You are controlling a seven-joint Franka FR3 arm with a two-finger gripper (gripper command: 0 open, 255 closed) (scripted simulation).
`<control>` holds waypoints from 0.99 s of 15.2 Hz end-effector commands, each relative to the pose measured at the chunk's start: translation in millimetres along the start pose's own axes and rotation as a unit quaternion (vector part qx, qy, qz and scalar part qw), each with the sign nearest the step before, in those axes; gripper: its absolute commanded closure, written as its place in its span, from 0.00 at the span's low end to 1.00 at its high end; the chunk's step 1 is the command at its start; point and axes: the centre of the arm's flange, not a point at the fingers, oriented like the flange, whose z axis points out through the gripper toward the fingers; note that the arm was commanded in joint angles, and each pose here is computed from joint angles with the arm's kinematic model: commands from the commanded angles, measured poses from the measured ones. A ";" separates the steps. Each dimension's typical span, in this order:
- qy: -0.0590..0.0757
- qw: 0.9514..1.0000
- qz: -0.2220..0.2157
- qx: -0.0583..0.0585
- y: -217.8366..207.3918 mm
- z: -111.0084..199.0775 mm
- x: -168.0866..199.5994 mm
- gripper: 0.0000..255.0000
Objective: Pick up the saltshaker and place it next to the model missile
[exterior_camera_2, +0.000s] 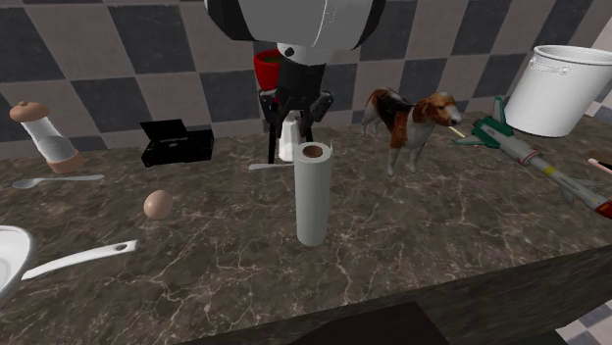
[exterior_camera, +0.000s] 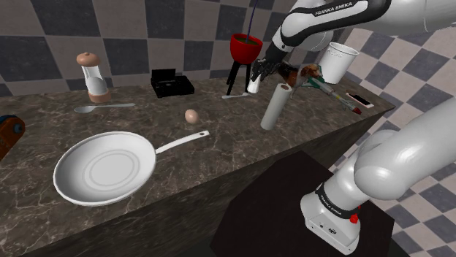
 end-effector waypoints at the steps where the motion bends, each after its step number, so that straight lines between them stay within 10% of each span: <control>1: 0.000 1.000 0.000 0.000 -1.9 -10.5 2.2 1.00; 15: 0.000 1.000 0.000 0.000 -10.9 -81.7 20.0 1.00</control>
